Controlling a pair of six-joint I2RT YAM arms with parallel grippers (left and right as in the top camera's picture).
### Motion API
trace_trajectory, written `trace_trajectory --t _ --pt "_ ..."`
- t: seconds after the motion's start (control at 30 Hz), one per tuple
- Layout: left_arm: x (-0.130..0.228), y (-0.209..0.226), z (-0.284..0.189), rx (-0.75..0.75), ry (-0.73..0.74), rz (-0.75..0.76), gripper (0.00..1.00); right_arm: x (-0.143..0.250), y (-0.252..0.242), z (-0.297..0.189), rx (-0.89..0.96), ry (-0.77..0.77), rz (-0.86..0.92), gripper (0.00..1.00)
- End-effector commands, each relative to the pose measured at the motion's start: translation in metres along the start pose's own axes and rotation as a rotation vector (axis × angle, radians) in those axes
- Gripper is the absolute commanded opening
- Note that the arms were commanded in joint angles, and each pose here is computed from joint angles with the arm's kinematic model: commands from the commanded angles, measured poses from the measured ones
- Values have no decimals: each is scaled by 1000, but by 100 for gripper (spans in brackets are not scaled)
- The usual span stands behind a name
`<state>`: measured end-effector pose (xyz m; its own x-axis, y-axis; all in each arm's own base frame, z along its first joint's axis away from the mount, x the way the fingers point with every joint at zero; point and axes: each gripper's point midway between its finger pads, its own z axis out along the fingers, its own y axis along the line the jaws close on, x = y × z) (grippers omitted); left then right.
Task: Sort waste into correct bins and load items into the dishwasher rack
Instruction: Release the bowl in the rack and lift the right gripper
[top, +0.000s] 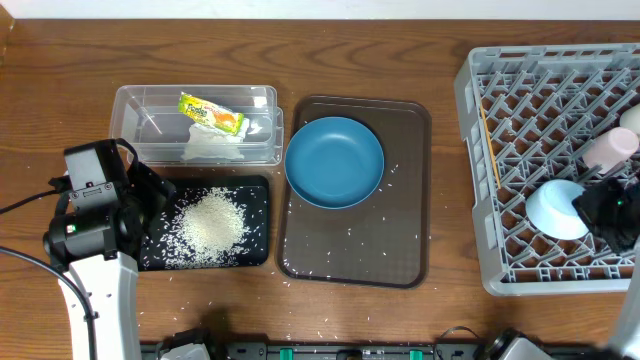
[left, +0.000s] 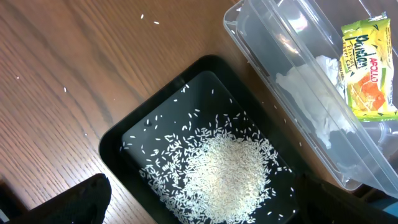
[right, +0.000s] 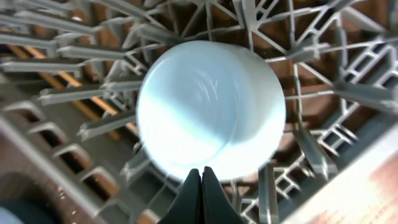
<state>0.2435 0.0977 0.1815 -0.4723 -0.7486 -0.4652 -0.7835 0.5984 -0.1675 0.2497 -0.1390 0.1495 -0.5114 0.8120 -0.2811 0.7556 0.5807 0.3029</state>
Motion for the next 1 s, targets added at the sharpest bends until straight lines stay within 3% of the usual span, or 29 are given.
trace_trajectory --t 0.0,0.23,0.33,0.47,0.5,0.57,0.67,0.7,0.83,0.97 --pt "-3 3 -1 -16 -9 -1 97 0 17 -32 -80 -84 -21 1" --pt "-3 3 -1 -16 -9 -1 97 -9 19 -67 -95 -243 -46 1" --pt "-3 3 -1 -16 -9 -1 96 -8 20 -64 -99 -230 -47 1" --pt "-3 3 -1 -16 -9 -1 96 9 58 -65 -311 -135 -125 4" --pt "-3 3 -1 -16 -9 -1 96 15 71 -69 -380 -116 -169 8" --pt "-3 3 -1 -16 -9 -1 96 31 108 -81 -560 -81 -304 31" --pt "-3 3 -1 -16 -9 -1 97 48 137 -88 -642 -61 -408 68" --pt "-3 3 -1 -16 -9 -1 96 56 147 -90 -656 -55 -453 75" --pt "-3 3 -1 -16 -9 -1 96 86 188 -94 -641 -61 -632 82" --pt "-3 3 -1 -16 -9 -1 96 112 234 -109 -614 -62 -796 83"
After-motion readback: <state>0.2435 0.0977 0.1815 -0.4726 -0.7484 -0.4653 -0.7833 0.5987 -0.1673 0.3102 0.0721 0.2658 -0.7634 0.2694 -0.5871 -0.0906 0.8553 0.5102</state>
